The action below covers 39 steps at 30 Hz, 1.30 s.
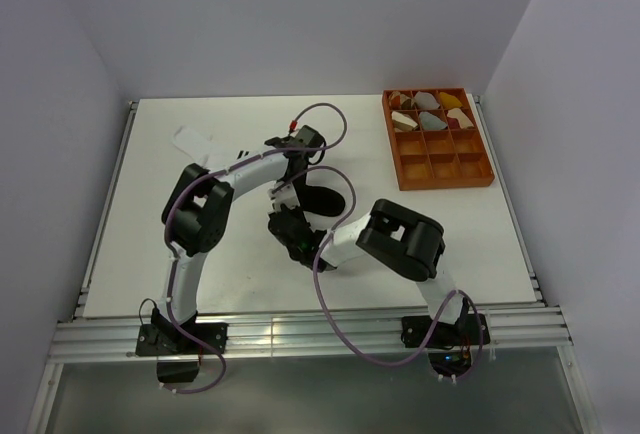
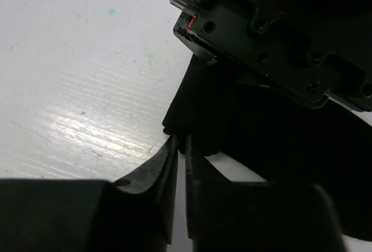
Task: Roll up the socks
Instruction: Roll the sock at the center of the board.
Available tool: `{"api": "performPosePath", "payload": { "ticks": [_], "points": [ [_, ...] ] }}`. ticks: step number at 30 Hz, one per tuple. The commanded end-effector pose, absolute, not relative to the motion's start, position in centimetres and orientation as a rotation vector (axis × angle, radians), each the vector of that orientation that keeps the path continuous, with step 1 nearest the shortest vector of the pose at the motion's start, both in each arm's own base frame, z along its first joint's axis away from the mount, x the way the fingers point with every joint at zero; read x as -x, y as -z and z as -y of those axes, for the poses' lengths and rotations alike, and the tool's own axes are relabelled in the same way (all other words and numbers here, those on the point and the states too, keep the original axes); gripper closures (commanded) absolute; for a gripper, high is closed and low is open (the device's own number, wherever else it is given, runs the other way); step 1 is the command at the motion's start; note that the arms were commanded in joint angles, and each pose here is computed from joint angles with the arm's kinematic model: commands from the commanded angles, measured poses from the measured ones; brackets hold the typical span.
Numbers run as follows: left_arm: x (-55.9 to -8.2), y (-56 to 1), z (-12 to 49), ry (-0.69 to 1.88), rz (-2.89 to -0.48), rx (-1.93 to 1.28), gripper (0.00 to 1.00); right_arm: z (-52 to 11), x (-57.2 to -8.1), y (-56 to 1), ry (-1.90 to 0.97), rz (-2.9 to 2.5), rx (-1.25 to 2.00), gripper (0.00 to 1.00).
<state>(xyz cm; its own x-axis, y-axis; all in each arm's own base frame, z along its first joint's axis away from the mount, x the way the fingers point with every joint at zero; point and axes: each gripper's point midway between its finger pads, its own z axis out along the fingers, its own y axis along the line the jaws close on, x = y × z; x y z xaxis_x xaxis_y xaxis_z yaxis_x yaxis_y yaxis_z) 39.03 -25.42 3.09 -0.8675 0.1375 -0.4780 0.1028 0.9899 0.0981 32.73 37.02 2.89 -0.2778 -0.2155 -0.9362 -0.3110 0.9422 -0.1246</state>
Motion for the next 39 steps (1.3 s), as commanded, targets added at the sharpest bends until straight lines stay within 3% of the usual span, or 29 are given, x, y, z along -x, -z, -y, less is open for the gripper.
{"api": "performPosePath", "payload": {
  "ticks": [1,4,11,20,23,24,26,27,33,39],
  "points": [
    [-33.7,2.0,28.2,0.088,-2.849,-0.221,1.00,-36.5,-34.1,-2.9,-0.128,-1.918,0.269,0.92],
    [-33.8,1.7,28.3,0.109,-2.848,-0.209,1.00,-36.2,-33.9,-2.8,-0.175,-1.941,0.245,1.00],
    [-34.5,0.6,28.5,0.211,-2.838,-0.114,0.96,-35.3,-32.8,-3.6,-0.355,-1.955,0.241,1.00],
    [-35.9,-1.6,28.1,0.351,-2.785,0.050,0.77,-34.6,-32.4,-3.4,-0.485,-1.968,0.260,1.00],
    [-36.8,-2.7,27.9,0.411,-2.739,0.127,0.67,-34.6,-32.2,-3.4,-0.501,-1.973,0.264,1.00],
    [-36.7,-2.7,27.7,0.419,-2.736,0.145,0.59,-34.5,-32.2,-3.2,-0.501,-1.976,0.262,1.00],
    [-37.6,-4.0,27.7,0.473,-2.684,0.194,0.55,-34.6,-32.1,-3.2,-0.517,-1.979,0.267,1.00],
    [-37.6,-4.1,27.5,0.485,-2.677,0.212,0.46,-34.5,-32.1,-3.2,-0.520,-1.980,0.264,1.00],
    [-38.8,-7.0,27.0,0.641,-2.534,0.313,0.28,-34.9,-31.8,-3.1,-0.565,-1.981,0.288,1.00],
    [-38.5,-8.6,25.2,0.800,-2.372,0.393,0.28,-35.0,-31.7,-3.1,-0.610,-1.984,0.293,1.00]
  ]
}}
